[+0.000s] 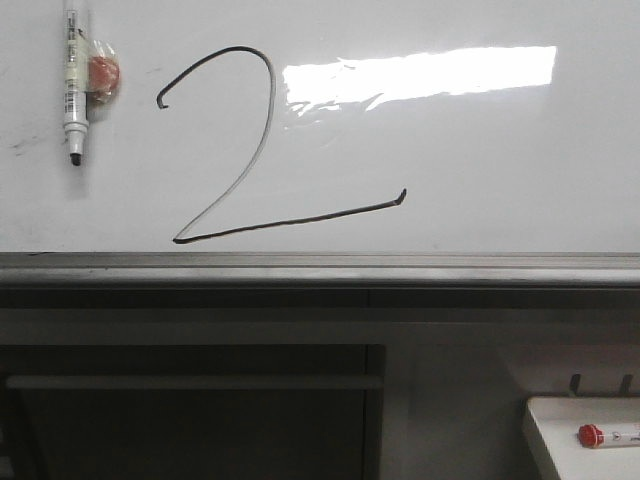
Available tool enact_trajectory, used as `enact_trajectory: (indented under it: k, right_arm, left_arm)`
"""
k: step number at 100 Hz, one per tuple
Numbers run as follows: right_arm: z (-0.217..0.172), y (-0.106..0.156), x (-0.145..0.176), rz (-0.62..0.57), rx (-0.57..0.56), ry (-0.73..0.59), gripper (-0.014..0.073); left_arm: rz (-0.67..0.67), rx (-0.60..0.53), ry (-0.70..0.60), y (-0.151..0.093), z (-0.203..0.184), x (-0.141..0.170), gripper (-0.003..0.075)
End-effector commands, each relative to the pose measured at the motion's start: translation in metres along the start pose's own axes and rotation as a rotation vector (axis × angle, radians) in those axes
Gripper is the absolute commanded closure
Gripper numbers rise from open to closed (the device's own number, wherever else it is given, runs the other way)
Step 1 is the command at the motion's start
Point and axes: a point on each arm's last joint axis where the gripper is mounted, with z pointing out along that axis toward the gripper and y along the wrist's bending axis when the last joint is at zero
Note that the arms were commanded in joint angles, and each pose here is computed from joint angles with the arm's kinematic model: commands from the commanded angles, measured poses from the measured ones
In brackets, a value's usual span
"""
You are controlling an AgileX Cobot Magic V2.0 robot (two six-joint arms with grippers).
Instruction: Write number 2 on whiteboard
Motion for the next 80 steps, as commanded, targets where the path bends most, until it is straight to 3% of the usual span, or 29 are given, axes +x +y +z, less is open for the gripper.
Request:
enact_trajectory:
  k: [1,19,80]
  right_arm:
    - [0.000,-0.001,0.005,-0.011,0.013,-0.014,0.0666]
    - [0.000,-0.002,0.016,-0.010,0.026,0.111,0.0666]
    - [0.000,-0.002,0.015,-0.010,0.025,0.100,0.0666]
  left_arm:
    - [-0.018,-0.017,-0.078,0.001,-0.001,-0.003,0.0741]
    - [-0.018,-0.017,-0.078,0.001,-0.001,-0.003,0.0741]
    - [-0.018,-0.017,-0.078,0.001,-0.001,-0.003,0.0741]
